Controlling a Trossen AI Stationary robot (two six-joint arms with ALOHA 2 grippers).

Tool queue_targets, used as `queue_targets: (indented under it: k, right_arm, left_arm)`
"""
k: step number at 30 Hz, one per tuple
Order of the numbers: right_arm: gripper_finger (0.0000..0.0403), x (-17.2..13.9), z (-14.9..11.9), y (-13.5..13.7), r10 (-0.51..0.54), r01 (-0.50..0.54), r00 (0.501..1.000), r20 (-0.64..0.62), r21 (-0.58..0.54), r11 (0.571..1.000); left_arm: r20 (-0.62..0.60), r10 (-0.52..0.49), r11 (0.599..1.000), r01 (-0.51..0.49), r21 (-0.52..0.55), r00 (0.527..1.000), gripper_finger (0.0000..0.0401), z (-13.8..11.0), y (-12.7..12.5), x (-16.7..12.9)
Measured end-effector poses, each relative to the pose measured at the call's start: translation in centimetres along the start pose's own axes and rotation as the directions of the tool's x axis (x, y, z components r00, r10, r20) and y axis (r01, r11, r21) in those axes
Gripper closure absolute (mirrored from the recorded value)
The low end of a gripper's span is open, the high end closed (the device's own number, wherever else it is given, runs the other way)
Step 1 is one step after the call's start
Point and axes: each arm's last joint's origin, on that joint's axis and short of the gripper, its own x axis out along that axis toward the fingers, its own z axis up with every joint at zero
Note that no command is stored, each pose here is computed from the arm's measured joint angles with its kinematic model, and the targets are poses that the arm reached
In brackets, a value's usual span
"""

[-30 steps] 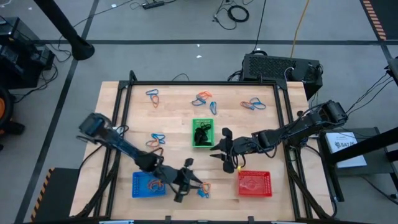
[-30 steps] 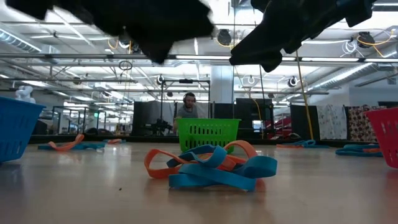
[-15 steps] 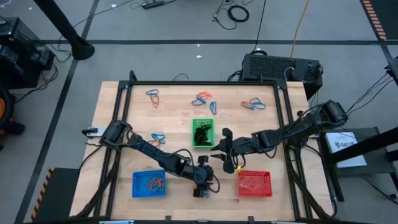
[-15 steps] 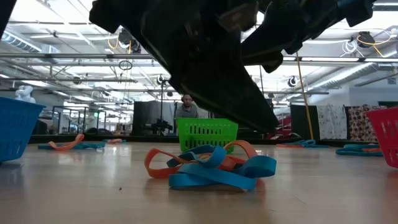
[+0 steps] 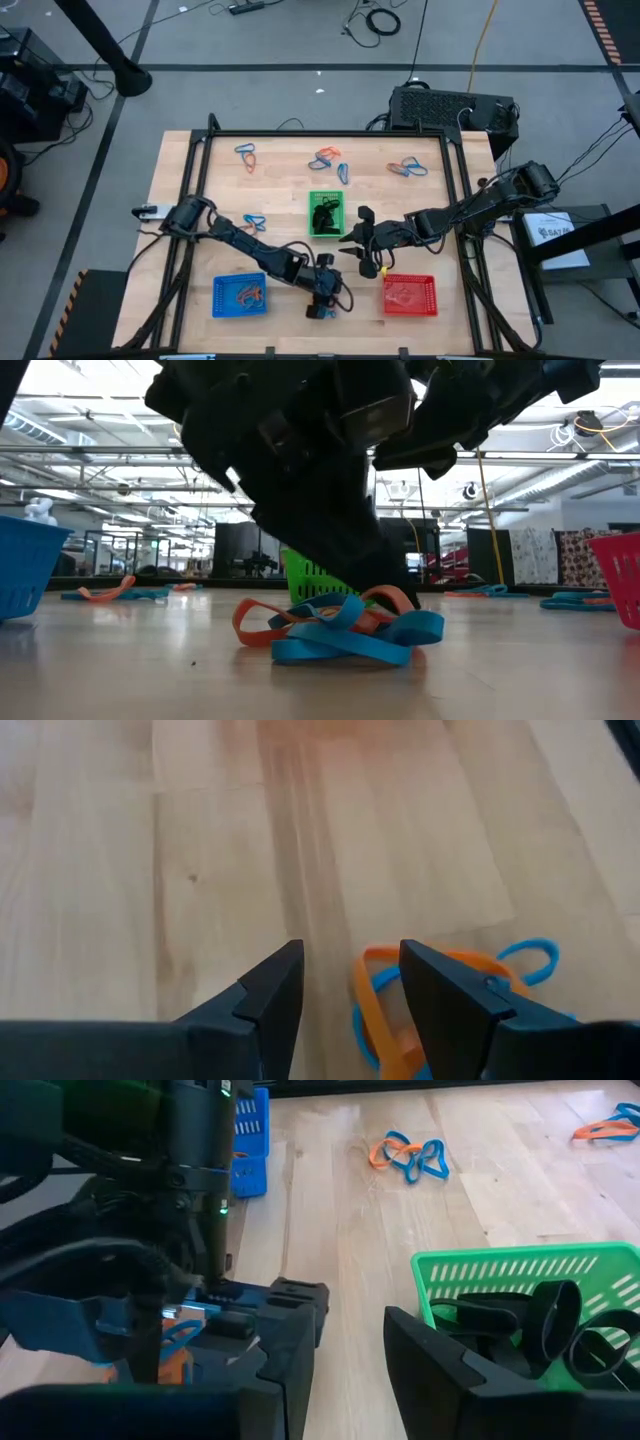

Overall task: Sort rubber bands into baskets
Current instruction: Put the orange rubber band into the blue bin

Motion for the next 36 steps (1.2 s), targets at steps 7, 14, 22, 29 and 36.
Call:
queue_targets:
  k: [7, 14, 22, 29, 36]
  right_arm:
    - [0.0289, 0.0, 0.0, 0.0, 0.000, 0.000, 1.000, 0.000, 0.000, 1.000]
    - [0.0289, 0.0, 0.0, 0.0, 0.000, 0.000, 1.000, 0.000, 0.000, 1.000]
    - [0.0289, 0.0, 0.0, 0.0, 0.000, 0.000, 1.000, 0.000, 0.000, 1.000]
    - [0.0289, 0.0, 0.0, 0.0, 0.000, 0.000, 1.000, -0.001, 0.000, 1.000]
    - [0.0289, 0.0, 0.0, 0.0, 0.000, 0.000, 1.000, -0.002, -0.001, 1.000]
  left_arm:
    - [-0.023, 0.013, 1.000, -0.013, -0.008, 1.000, 0.0228, -0.1, 0.5, 0.0]
    - [-0.022, 0.021, 1.000, -0.021, -0.018, 1.000, 0.0228, 0.0, 1.1, 0.0]
    - [-0.059, 0.011, 1.000, -0.012, -0.018, 0.998, 0.0229, -0.4, 1.1, 0.0]
    - [-0.066, -0.022, 1.000, 0.020, -0.019, 0.998, 0.0275, -0.4, 1.0, 0.0]
    - [-0.053, -0.037, 0.999, 0.038, 0.023, 0.998, 0.0376, -0.3, 0.8, 0.0]
